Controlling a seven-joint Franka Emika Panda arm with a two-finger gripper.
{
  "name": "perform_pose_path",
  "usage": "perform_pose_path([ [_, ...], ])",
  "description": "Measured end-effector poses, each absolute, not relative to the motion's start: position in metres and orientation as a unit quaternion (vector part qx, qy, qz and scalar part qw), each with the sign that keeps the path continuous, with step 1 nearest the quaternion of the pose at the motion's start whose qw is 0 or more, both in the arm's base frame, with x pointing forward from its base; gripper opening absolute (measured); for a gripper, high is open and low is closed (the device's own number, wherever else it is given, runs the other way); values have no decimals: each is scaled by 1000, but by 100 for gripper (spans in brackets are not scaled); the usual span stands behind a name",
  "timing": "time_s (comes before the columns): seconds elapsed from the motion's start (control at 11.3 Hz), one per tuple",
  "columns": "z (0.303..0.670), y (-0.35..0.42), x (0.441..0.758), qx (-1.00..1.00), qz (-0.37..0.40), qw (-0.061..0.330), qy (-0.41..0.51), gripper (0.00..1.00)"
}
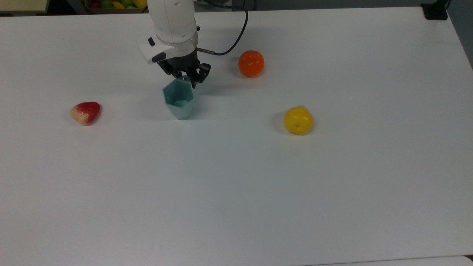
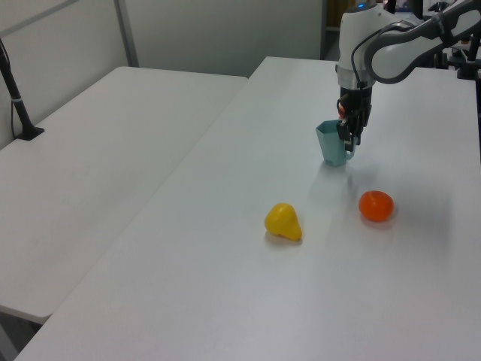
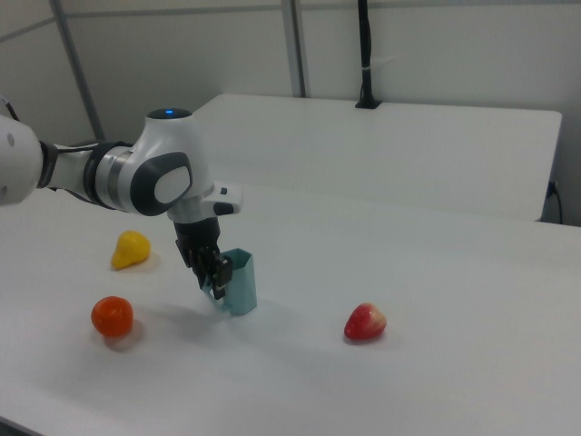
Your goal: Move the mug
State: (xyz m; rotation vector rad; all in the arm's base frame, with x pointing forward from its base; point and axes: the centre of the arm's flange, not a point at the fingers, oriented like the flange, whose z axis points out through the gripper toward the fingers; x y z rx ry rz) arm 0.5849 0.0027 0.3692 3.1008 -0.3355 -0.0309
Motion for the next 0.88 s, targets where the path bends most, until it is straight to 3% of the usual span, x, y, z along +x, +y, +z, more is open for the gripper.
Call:
perform_pose_path([
  [0.26,370,1,584,995,-11,24,-100,88],
  [0.53,402,-21,576,992,-23,31,-117,100],
  [0.88,520,-84,551,987,-11,33,-158,100],
])
